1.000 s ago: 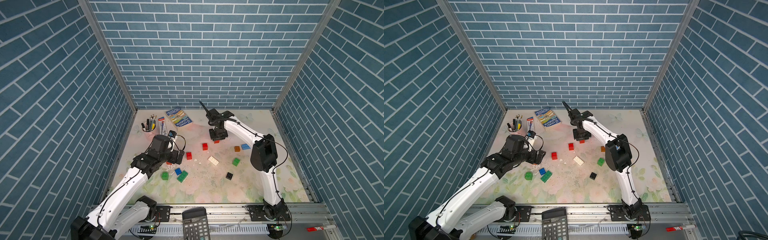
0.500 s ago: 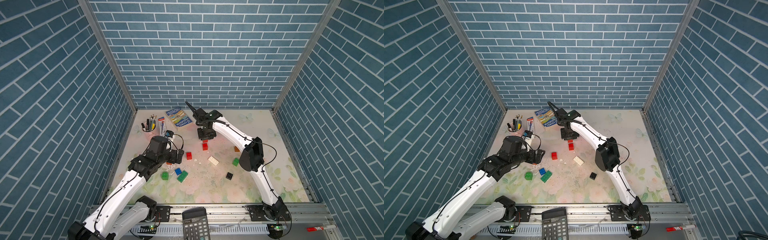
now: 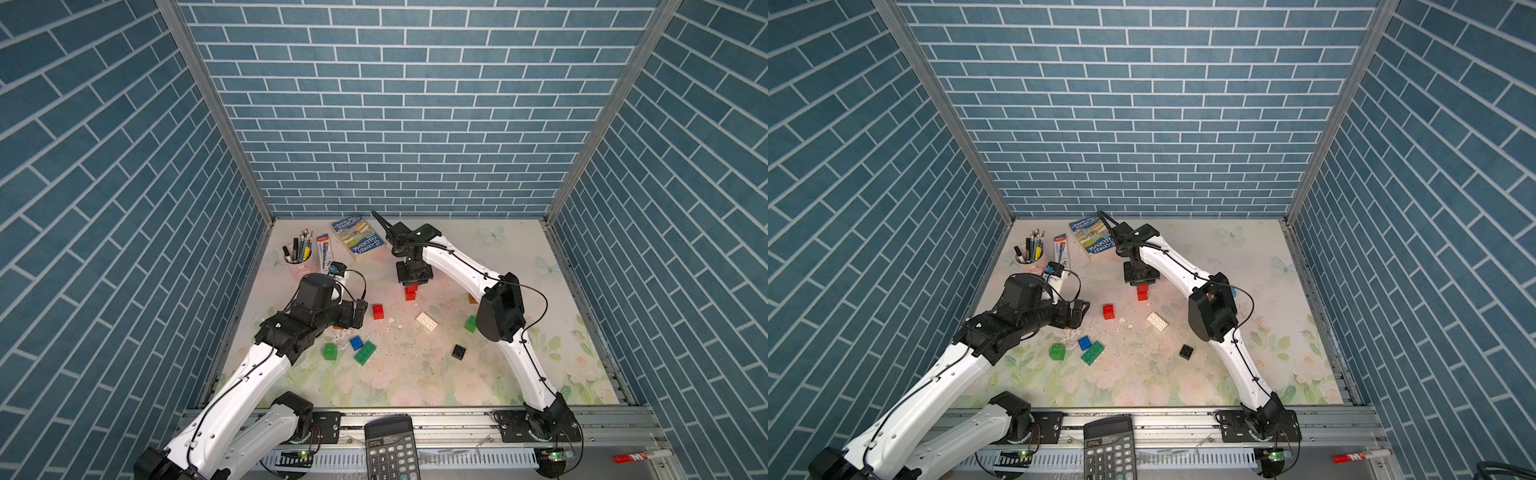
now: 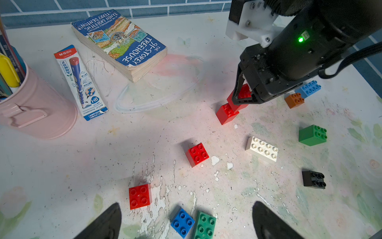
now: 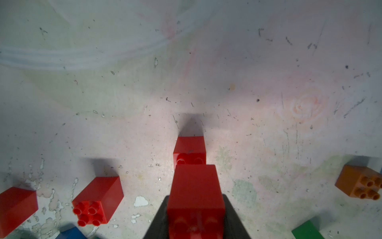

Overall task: Assemble the letter r with lego
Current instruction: Assemble the lego brick with the lego brick, then move the lego brick at the center of the board.

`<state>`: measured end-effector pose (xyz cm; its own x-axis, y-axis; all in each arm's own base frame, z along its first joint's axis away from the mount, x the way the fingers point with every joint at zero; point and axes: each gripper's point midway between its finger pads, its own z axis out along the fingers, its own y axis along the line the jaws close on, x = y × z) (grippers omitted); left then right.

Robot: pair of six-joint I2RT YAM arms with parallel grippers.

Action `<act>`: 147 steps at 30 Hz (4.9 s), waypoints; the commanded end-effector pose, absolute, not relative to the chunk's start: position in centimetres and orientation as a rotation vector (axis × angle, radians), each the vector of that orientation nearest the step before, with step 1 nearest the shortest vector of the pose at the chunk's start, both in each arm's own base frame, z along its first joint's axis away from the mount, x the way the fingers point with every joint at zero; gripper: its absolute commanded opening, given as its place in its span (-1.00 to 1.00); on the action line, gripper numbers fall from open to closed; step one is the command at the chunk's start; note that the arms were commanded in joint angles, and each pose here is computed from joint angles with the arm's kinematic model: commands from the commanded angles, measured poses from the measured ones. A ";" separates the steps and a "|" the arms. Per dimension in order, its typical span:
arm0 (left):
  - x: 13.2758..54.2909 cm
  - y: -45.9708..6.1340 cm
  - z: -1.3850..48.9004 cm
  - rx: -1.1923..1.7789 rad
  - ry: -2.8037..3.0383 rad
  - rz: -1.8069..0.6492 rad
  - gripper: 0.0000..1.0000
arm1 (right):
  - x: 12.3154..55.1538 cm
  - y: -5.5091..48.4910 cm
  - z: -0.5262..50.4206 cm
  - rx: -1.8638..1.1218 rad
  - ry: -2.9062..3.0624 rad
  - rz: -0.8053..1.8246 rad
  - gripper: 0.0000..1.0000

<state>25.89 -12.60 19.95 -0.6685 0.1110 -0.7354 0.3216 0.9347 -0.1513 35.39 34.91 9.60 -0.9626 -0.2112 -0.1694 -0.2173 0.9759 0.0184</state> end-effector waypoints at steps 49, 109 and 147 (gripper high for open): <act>26.8 -11.6 19.2 0.272 2.312 -0.336 0.99 | 32.5 33.0 1.3 -0.223 3.176 -0.180 -0.81; 34.4 -21.2 22.2 0.386 2.246 -0.567 0.99 | 38.3 18.6 16.2 -0.002 2.906 -0.037 0.25; 33.8 -29.1 22.8 0.549 2.216 -0.475 0.99 | 36.3 13.5 4.2 0.147 3.067 0.161 0.11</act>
